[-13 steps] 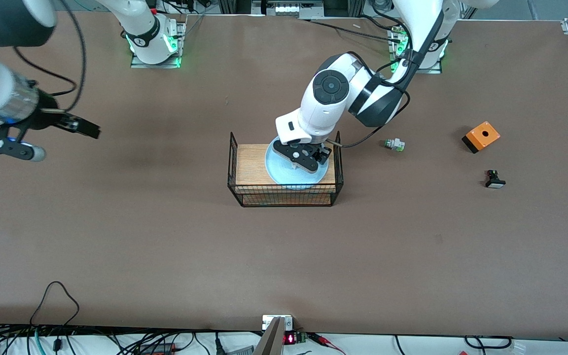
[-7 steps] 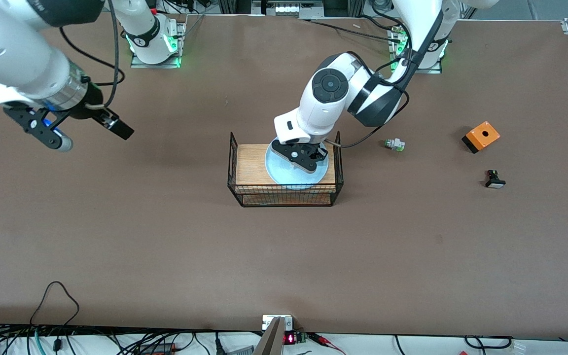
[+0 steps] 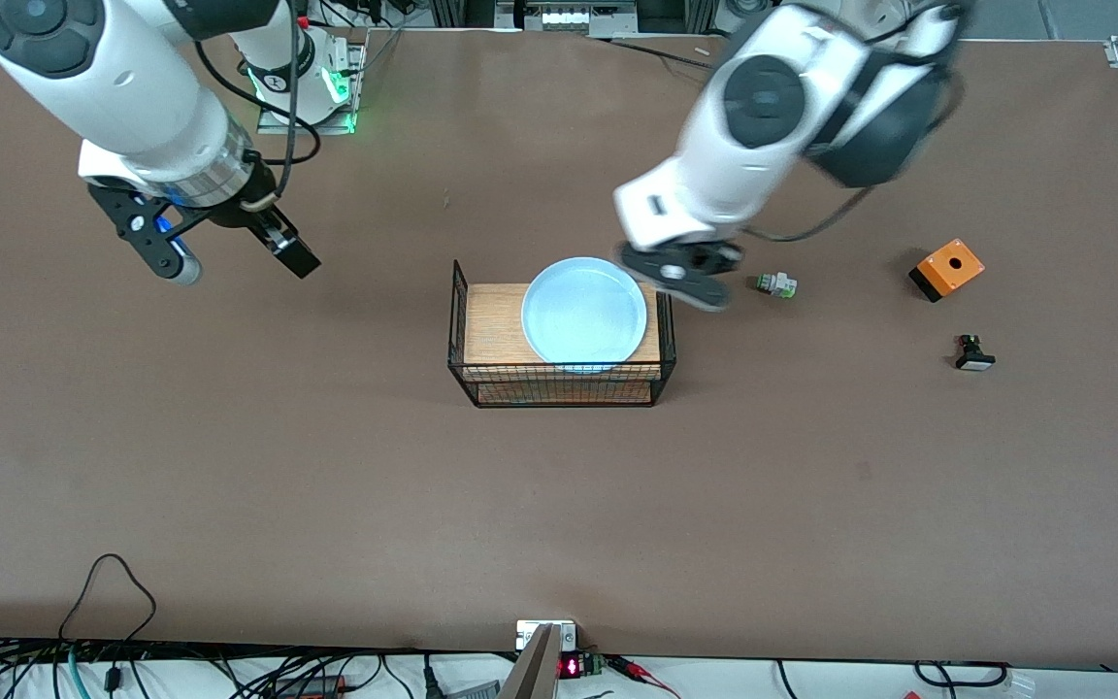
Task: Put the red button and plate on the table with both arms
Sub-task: 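Lift the button with the left gripper while the right gripper approaches the plate, then lower the button onto the table while the right gripper grasps the plate rim, then lift the blue plate out of the basket with the right gripper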
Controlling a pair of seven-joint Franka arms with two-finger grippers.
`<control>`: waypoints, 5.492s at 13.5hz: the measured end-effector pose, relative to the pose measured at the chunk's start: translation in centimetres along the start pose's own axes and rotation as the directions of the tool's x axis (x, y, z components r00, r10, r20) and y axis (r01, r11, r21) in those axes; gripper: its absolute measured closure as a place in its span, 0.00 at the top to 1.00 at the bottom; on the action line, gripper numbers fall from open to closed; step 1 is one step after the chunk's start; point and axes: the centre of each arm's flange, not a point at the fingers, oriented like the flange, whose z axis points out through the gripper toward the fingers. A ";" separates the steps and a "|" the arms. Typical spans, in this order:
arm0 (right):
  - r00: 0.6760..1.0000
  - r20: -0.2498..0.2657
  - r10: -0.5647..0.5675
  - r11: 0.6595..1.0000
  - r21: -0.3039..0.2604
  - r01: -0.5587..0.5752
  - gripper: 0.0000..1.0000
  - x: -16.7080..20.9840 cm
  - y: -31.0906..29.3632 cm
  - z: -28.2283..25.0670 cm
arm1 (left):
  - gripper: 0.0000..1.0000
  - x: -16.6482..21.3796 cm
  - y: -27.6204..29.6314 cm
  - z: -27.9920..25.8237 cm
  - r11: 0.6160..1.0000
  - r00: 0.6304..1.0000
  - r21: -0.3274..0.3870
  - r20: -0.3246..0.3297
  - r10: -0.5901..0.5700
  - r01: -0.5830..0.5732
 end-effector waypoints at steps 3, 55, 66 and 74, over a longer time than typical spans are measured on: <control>0.999 0.004 0.041 0.999 0.001 -0.041 1.00 -1.2 -1.0 0.7 | 0.34 0.6 -12.8 0.4 0.998 0.997 -0.016 0.050 -0.064 0.065; 0.985 0.076 0.155 0.987 0.021 -0.157 0.04 -24.7 -15.3 20.7 | 1.00 -7.9 -25.9 -9.2 0.964 0.962 0.098 -0.142 -0.233 0.247; 0.983 0.060 0.173 0.984 -0.051 -0.170 0.03 -22.5 -12.2 14.0 | 1.00 -8.4 -26.2 -9.3 0.964 0.962 0.059 -0.103 -0.253 0.260; 0.976 0.112 0.184 0.979 -0.112 -0.172 0.03 -22.3 -9.1 8.6 | 1.00 -8.4 -26.2 -9.4 0.964 0.962 0.059 -0.101 -0.254 0.260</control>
